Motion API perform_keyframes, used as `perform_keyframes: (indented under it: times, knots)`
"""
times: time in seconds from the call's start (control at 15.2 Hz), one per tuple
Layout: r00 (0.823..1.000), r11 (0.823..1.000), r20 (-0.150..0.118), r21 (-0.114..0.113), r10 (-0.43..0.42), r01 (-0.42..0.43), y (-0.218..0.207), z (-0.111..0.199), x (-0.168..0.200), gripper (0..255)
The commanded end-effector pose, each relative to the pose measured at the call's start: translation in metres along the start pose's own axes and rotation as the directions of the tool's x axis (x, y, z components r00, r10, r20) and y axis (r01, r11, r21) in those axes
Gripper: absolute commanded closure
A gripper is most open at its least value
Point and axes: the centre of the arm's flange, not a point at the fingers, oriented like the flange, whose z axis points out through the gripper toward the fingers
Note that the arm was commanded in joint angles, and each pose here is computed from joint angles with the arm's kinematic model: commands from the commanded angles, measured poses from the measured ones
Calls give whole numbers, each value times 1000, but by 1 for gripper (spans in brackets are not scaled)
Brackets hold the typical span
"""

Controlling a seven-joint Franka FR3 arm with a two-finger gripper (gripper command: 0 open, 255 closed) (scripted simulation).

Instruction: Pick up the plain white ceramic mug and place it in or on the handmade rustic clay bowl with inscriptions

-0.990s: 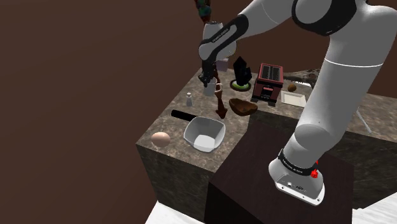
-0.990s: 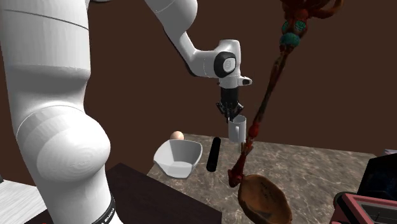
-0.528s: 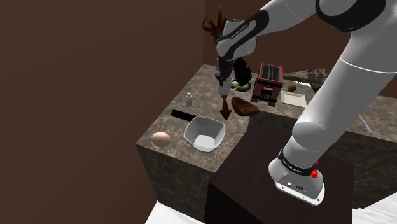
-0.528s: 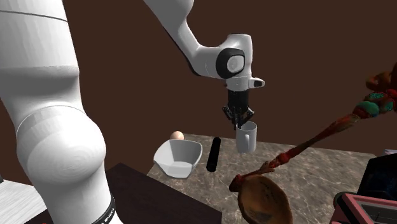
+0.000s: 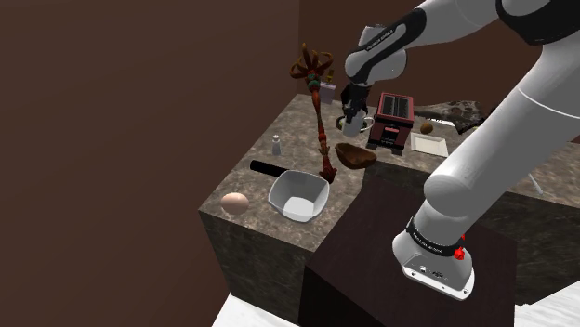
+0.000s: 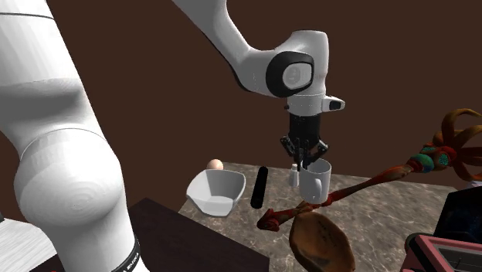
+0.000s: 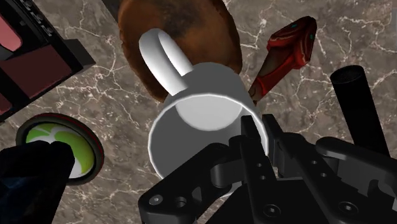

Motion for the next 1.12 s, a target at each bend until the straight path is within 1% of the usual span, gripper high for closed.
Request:
perform_keyframes:
  times: [0.0,0.13,1.06]
  knots:
    - [1000,1000,0,1,-1,1,18,-5,-19,255]
    - [1000,1000,0,1,-1,1,42,-10,-42,255]
    - [1000,1000,0,1,-1,1,40,63,-49,255]
